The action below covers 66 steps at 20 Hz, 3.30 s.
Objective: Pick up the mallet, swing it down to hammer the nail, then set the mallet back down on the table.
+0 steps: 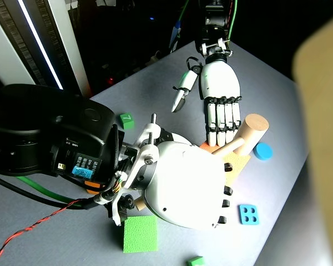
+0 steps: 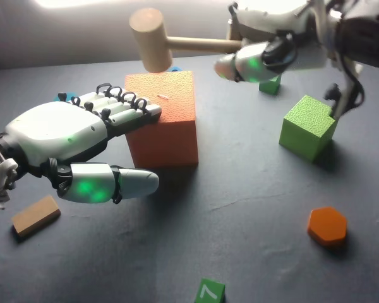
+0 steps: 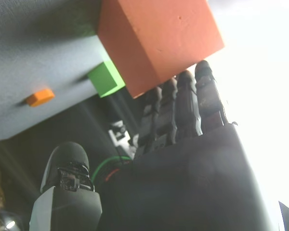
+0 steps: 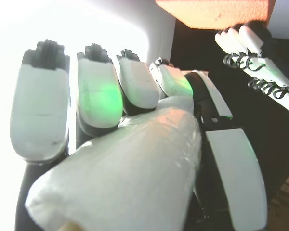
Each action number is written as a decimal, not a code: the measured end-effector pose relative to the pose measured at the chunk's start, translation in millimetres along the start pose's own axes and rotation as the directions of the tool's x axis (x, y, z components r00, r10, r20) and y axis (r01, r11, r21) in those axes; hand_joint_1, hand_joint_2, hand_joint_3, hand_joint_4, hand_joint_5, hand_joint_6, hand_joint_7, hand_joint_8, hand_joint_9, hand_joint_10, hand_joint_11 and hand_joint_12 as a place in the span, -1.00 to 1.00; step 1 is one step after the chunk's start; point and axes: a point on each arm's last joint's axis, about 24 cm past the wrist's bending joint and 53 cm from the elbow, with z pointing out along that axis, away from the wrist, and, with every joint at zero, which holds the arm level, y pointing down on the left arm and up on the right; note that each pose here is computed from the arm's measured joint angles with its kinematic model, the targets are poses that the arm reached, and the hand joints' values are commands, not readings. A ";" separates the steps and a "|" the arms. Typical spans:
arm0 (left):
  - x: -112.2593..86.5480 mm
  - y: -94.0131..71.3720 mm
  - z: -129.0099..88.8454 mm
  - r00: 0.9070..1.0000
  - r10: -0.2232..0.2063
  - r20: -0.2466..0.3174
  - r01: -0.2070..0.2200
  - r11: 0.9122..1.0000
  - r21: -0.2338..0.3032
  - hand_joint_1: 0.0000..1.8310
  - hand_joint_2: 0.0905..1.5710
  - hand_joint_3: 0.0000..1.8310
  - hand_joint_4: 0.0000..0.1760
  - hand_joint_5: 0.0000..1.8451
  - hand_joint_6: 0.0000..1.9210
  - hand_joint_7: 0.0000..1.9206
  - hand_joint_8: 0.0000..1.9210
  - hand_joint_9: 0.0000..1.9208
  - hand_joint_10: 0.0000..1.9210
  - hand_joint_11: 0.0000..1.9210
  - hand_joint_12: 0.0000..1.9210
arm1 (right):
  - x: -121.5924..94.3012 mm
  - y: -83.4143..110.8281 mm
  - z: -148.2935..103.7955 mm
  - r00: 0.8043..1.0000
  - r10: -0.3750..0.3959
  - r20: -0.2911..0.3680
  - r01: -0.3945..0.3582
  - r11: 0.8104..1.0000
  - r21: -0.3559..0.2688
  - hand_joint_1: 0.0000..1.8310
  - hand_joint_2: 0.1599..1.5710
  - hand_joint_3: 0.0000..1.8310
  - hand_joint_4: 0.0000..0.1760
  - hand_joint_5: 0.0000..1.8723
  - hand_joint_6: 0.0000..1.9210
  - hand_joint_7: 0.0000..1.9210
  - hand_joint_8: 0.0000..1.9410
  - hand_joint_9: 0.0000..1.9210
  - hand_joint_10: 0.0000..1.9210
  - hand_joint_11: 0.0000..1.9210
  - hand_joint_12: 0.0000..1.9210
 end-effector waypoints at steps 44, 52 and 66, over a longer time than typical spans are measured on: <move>-65.0 -29.8 -11.5 0.996 0.077 0.033 -0.077 0.997 -0.001 -1.00 0.46 -1.00 -1.00 -0.86 -1.00 -0.85 -1.00 -0.89 -0.99 -0.96 -0.94 | 164.4 -1.4 -25.7 0.896 -0.344 -0.281 0.328 0.939 -0.102 -0.47 0.70 -1.00 -1.00 0.07 1.00 0.18 1.00 0.23 1.00 0.21 1.00; -54.9 -38.0 -22.8 0.998 0.070 -0.003 -0.070 0.997 -0.012 -1.00 0.48 -1.00 -1.00 -0.86 -1.00 -0.86 -1.00 -0.89 -1.00 -0.97 -0.92 | 171.3 -7.0 -28.6 0.891 -0.341 -0.298 0.327 0.940 -0.099 -0.24 0.64 -1.00 -1.00 -0.32 0.49 -0.18 0.51 -0.20 0.60 -0.34 0.86; -41.2 -48.5 -24.7 0.997 0.065 -0.047 -0.064 0.998 0.022 -1.00 0.47 -1.00 -1.00 -0.83 -1.00 -0.83 -1.00 -0.86 -1.00 -1.00 -0.75 | 143.7 -7.8 -40.0 0.916 -0.296 -0.271 0.286 0.955 -0.077 -0.52 0.65 -1.00 -1.00 0.03 -0.97 0.08 -0.97 -0.06 -0.68 -0.44 0.26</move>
